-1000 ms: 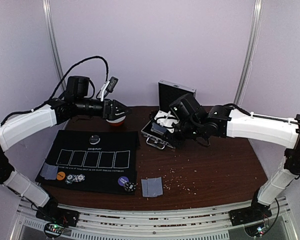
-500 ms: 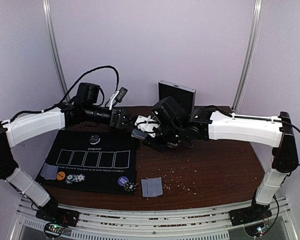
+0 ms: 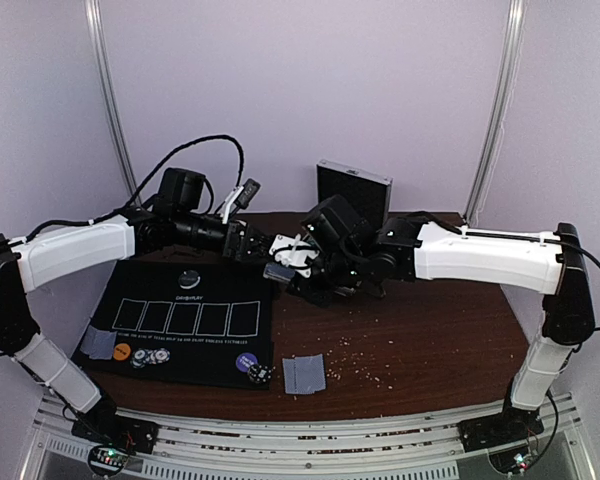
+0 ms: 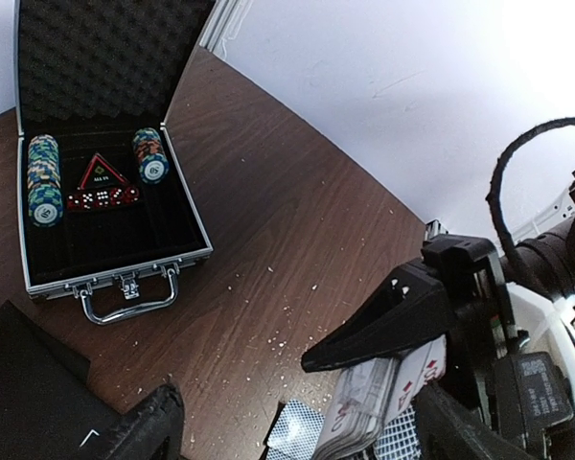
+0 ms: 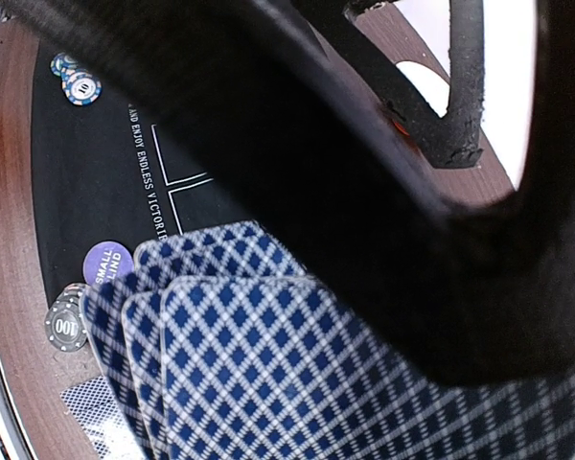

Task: Distribute texas hold em gaming equipment
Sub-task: Pick up the poker card from the face-down deck piles, then flop the poker card into the community card area, then adjust the poker card in the community card area.

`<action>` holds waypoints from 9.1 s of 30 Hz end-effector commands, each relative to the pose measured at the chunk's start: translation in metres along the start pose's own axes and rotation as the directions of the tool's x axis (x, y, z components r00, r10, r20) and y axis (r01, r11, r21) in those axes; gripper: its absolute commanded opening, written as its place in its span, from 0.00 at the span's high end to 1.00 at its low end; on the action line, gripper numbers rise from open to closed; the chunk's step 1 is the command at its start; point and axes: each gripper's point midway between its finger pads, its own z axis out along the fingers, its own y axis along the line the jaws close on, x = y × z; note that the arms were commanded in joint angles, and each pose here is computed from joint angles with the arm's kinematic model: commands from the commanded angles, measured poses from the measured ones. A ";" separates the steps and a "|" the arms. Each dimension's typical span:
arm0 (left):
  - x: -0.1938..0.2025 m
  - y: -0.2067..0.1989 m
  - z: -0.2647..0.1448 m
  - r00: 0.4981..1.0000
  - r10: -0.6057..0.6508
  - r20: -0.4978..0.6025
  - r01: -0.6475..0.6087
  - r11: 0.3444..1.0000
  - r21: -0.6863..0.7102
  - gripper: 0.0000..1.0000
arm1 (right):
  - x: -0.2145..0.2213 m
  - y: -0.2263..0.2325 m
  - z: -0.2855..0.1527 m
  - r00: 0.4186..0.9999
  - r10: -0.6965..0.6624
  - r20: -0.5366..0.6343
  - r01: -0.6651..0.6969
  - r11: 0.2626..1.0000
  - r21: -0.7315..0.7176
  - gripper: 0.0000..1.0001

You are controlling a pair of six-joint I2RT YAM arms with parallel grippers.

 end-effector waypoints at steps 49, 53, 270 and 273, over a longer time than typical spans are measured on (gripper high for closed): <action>-0.004 -0.008 -0.007 0.997 0.077 0.028 -0.077 0.997 0.012 0.35 | -0.040 -0.007 -0.002 0.989 0.058 0.133 -0.049 0.996 -0.070 0.59; -0.006 0.001 -0.004 0.997 0.072 0.023 -0.072 0.997 -0.032 0.43 | -0.039 -0.008 -0.003 0.990 0.059 0.131 -0.050 0.997 -0.065 0.59; 0.251 0.271 -0.272 0.678 -0.708 -0.196 -0.032 0.237 -0.971 0.07 | 0.028 -0.079 -0.065 0.982 0.105 0.154 -0.111 0.993 0.029 0.58; 0.226 0.271 -0.269 0.736 -0.653 -0.180 -0.005 0.260 -0.966 0.08 | 0.028 -0.078 -0.064 0.984 0.110 0.142 -0.114 0.993 0.018 0.58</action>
